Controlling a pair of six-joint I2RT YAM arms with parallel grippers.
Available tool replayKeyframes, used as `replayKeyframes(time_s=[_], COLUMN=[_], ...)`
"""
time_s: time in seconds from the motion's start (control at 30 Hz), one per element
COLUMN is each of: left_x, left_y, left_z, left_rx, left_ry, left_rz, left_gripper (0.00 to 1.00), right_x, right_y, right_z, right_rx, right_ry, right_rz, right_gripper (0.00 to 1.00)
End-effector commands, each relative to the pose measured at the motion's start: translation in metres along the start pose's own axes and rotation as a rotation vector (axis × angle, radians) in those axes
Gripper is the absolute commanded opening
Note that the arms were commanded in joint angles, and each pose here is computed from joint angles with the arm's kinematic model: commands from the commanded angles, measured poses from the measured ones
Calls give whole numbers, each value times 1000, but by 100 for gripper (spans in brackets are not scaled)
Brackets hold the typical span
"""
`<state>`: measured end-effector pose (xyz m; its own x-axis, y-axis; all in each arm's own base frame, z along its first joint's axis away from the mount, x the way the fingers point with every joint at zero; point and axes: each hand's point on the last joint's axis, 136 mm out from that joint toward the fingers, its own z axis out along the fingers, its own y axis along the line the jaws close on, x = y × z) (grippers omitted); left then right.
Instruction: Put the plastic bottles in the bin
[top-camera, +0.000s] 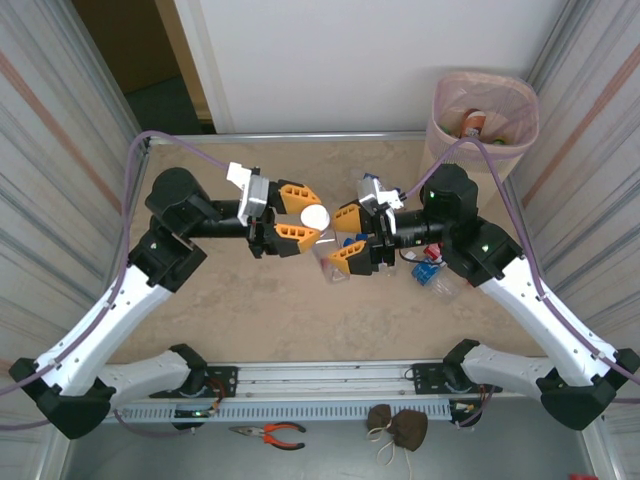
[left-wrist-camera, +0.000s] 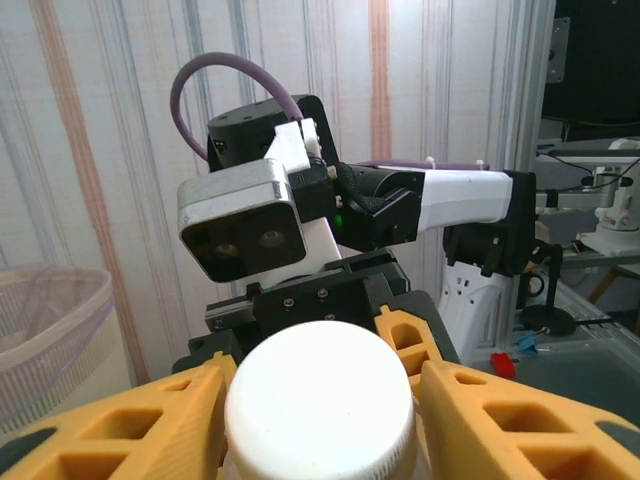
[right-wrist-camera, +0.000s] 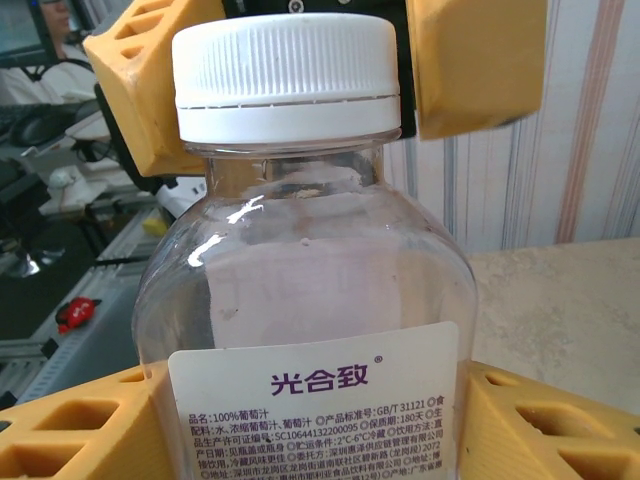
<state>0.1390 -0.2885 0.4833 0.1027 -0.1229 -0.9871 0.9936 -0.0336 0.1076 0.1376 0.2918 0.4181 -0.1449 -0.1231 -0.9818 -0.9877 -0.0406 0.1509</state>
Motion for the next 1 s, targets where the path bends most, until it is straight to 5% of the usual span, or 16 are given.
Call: replayKeyframes(time_s=[0.0,0.57,0.97], left_x=[-20,-14,-5], left_y=[-8,-11,-10], left_z=[-10,-27,-33], left_rx=[-38,-140,-184], left_ry=[-55,-51,-51], left_rz=[81,101,93], left_gripper=[60,67,68], right_x=[-13,-66,-118], right_y=[2,-88,-206], right_z=[-7,-106,-263], right_rx=[44,539,1111], right_ry=[-20,-159,-564], right_rz=[-33,-5,276], right_gripper=[59,59,48])
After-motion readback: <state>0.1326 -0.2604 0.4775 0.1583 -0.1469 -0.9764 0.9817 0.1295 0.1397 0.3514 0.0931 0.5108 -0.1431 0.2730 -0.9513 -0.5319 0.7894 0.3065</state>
